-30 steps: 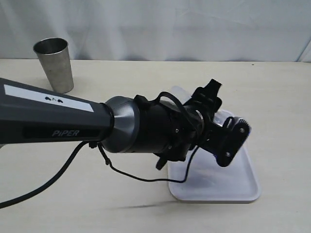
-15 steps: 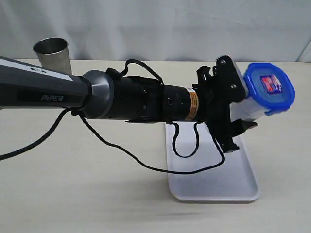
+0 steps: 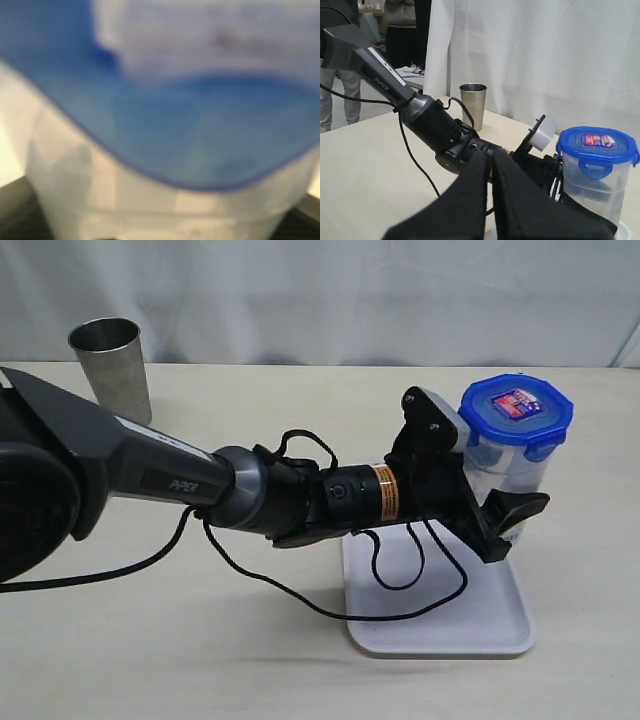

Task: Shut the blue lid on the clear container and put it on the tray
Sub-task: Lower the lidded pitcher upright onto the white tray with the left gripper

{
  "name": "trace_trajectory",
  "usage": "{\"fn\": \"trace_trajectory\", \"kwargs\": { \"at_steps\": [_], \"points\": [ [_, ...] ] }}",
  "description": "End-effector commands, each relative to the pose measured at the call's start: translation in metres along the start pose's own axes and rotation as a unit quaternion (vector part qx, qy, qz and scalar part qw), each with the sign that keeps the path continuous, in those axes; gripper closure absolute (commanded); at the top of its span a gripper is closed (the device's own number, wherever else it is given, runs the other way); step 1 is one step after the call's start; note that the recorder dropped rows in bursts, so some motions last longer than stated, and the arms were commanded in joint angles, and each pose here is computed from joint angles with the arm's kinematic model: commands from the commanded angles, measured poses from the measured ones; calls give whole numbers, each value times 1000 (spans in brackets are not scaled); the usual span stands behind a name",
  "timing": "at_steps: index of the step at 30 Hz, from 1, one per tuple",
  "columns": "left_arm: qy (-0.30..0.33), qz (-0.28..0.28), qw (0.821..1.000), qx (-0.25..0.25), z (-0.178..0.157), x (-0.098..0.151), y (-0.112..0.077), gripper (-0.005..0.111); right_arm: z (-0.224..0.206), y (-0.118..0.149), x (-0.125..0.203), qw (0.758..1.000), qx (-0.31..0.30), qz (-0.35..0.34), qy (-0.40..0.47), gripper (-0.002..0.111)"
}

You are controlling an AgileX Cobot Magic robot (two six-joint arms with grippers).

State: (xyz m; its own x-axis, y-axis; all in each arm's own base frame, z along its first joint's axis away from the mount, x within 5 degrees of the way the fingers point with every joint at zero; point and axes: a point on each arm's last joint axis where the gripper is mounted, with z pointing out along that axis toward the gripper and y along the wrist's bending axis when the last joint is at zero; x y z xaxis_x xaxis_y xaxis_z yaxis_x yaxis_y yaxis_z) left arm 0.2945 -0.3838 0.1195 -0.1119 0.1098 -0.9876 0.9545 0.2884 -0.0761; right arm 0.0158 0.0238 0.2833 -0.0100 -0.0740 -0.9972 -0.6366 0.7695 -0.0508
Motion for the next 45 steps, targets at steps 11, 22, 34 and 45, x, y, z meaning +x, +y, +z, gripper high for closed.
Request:
{"fn": "trace_trajectory", "kwargs": {
  "at_steps": [11, 22, 34, 45],
  "points": [
    [39, 32, 998, -23, 2, 20, 7, 107, 0, 0, 1, 1000, 0, 0, 1, 104],
    [39, 32, 998, -23, 2, 20, 7, 107, 0, 0, 1, 1000, 0, 0, 1, 104],
    [39, 33, 998, -24, 2, 20, 7, 107, 0, 0, 1, 1000, 0, 0, 1, 104],
    [34, 22, 999, -34, 2, 19, 9, 70, 0, 0, 1, 1000, 0, 0, 1, 104]
  ]
}}
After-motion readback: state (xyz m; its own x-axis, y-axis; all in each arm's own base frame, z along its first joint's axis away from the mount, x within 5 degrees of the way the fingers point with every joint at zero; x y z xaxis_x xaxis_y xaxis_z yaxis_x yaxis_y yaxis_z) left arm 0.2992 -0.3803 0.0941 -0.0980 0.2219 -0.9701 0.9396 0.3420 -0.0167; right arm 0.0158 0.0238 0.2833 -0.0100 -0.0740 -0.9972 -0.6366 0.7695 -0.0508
